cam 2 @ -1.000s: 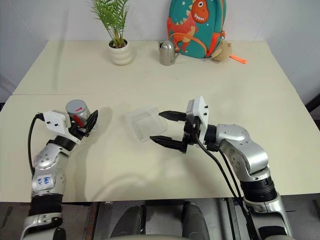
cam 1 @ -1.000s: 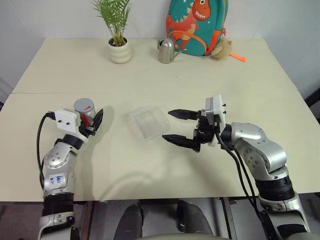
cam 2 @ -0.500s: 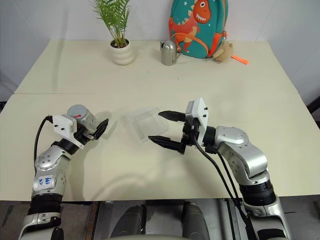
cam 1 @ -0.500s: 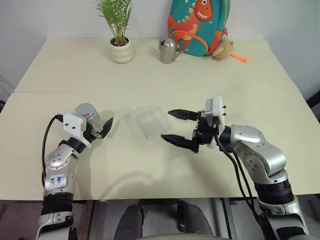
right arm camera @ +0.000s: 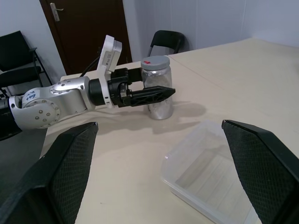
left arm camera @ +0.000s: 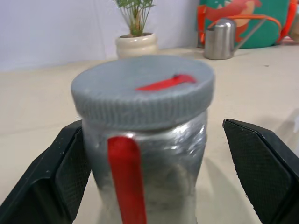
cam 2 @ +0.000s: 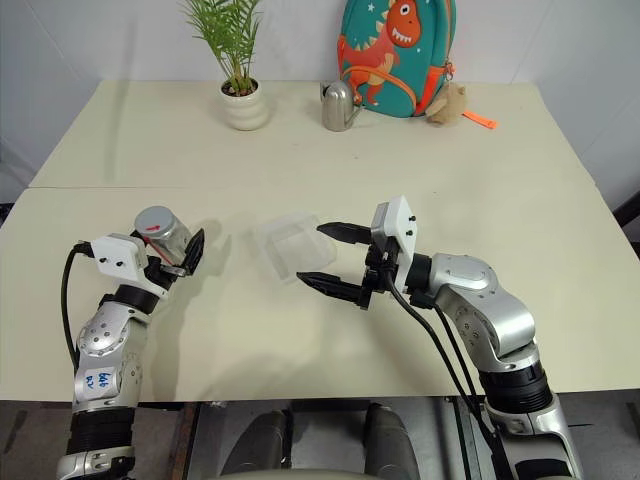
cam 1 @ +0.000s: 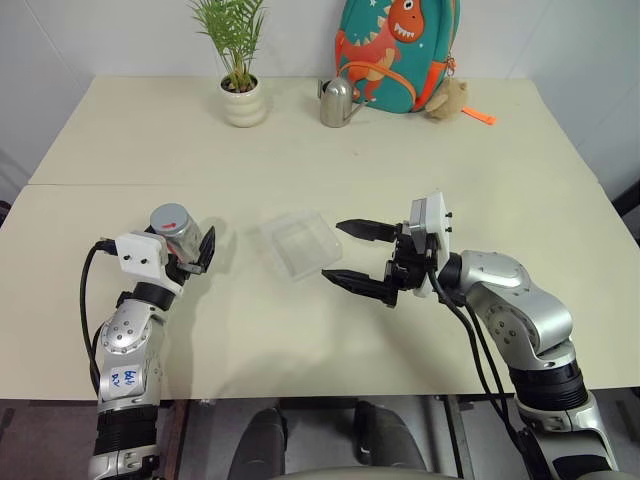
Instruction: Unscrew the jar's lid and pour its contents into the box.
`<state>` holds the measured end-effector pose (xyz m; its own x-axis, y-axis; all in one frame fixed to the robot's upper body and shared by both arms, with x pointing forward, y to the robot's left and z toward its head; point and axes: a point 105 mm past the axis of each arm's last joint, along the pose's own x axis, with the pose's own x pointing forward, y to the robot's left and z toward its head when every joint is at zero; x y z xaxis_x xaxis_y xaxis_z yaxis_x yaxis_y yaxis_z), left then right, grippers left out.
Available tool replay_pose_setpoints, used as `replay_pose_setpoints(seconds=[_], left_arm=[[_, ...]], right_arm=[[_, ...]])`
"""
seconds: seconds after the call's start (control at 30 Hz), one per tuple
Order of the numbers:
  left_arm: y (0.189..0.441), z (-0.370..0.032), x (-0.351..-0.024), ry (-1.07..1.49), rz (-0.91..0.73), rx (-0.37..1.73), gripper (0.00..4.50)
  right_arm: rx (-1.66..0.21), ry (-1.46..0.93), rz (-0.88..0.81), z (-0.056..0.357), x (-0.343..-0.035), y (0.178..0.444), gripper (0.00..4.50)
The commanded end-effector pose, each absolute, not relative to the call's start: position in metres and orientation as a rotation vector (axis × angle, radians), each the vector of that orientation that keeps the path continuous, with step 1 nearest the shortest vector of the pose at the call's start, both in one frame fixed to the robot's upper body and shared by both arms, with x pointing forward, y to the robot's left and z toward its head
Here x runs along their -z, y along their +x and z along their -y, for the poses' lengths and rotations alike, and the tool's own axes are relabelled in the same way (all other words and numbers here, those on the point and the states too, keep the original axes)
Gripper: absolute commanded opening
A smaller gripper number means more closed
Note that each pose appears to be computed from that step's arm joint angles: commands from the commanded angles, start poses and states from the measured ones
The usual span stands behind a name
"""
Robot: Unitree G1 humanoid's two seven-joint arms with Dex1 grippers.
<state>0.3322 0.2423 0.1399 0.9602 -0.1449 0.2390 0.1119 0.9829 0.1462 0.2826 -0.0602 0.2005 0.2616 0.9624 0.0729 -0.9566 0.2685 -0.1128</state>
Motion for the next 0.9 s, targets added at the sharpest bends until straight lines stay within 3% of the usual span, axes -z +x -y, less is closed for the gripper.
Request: replay_pose_setpoints(seconds=[0.03, 0.13, 0.17, 0.23, 0.43, 0.6, 0.77, 0.9], left_arm=[[0.331, -0.247, -0.151, 0.145, 0.283, 0.112, 4.47], [0.334, -0.251, -0.15, 0.142, 0.27, 0.114, 4.47], [0.335, -0.251, -0.15, 0.142, 0.269, 0.119, 4.29], [0.338, -0.252, -0.151, 0.147, 0.27, 0.128, 3.88], [0.344, -0.252, -0.151, 0.151, 0.256, 0.151, 2.03], [0.34, -0.247, -0.174, 0.137, 0.329, 0.211, 2.01], [0.34, -0.222, -0.222, 0.113, 0.397, 0.497, 2.01], [0.333, -0.185, -0.243, 0.105, 0.342, 0.808, 2.01]], right_arm=[[-1.327, -0.057, 0.186, 0.057, -0.209, 0.276, 4.5], [-1.327, -0.056, 0.187, 0.056, -0.209, 0.276, 4.5], [-1.327, -0.056, 0.187, 0.056, -0.209, 0.276, 4.5], [-1.326, -0.056, 0.188, 0.056, -0.209, 0.276, 4.5], [-1.316, -0.053, 0.192, 0.056, -0.21, 0.277, 4.5], [-1.309, -0.053, 0.201, 0.056, -0.212, 0.278, 4.5], [-1.279, -0.115, 0.26, 0.05, -0.239, 0.288, 4.5], [-1.285, -0.177, 0.267, 0.033, -0.264, 0.296, 4.5]])
